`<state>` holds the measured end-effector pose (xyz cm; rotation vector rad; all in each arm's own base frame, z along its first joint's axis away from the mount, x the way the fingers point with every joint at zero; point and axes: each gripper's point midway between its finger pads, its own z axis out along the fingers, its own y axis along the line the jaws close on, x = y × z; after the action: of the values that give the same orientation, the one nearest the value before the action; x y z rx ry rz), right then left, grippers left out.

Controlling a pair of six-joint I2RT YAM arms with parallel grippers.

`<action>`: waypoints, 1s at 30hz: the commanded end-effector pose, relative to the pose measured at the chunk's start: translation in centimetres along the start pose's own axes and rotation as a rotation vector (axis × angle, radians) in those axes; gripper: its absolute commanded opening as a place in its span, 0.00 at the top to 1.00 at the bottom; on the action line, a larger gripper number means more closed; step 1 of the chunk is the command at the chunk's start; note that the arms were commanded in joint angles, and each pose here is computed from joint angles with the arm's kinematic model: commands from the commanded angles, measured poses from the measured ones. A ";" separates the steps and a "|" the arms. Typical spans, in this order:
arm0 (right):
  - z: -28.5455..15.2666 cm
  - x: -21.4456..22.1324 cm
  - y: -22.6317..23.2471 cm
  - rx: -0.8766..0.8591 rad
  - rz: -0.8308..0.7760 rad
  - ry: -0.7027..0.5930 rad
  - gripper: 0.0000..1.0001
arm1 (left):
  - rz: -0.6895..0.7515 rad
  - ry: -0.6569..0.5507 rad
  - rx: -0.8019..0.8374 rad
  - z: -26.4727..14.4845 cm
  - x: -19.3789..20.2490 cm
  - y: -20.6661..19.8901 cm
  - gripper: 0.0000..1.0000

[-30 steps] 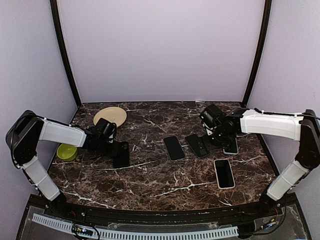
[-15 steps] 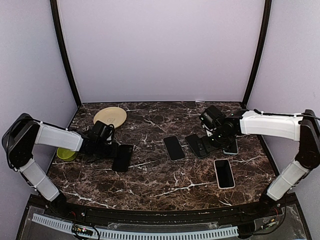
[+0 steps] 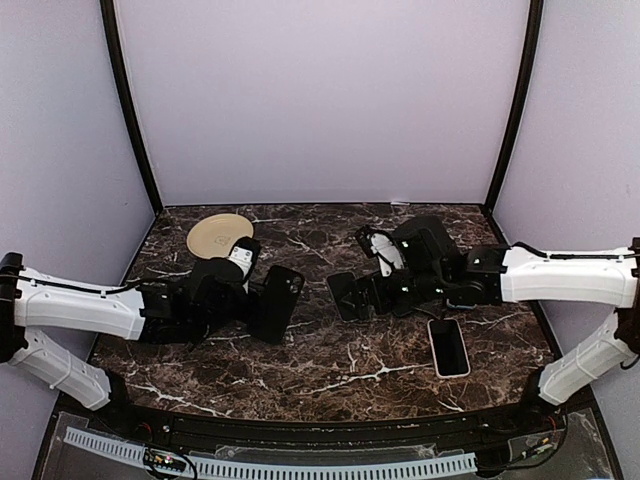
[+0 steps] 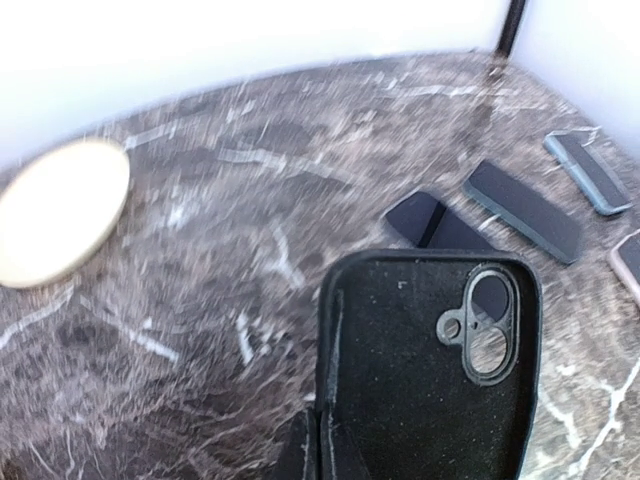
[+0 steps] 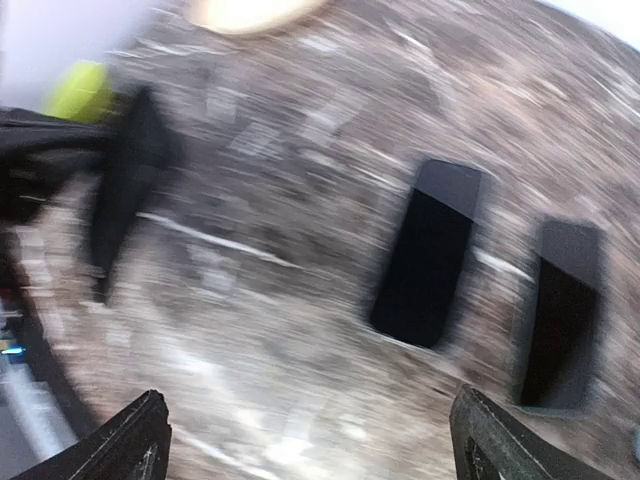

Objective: Put the phone into the phone case
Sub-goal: Pick up the phone case from the center of the board, then pass from the left arm to the right

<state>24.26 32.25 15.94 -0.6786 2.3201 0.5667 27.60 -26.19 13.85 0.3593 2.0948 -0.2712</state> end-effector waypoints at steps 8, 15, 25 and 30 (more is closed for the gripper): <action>-4.2 -7.6 12.4 -0.532 0.003 -0.445 0.12 | 0.018 -0.381 -0.045 -5.6 -7.4 -3.9 1.00; -1.5 -7.0 12.8 -0.512 0.033 -0.374 0.28 | -0.004 -0.432 0.019 -6.7 -8.1 -5.5 1.00; -2.2 -7.9 13.9 -0.563 -0.004 -0.386 1.00 | -0.013 -0.443 0.107 -7.6 -8.1 -6.5 1.00; -3.0 -6.6 12.9 -0.571 -0.049 -0.283 1.00 | 0.019 -0.411 0.223 -8.1 -7.3 -8.0 0.74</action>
<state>20.61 43.23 21.89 -0.7442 1.9376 1.1791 23.37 -31.18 24.00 0.3520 1.6783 -0.4139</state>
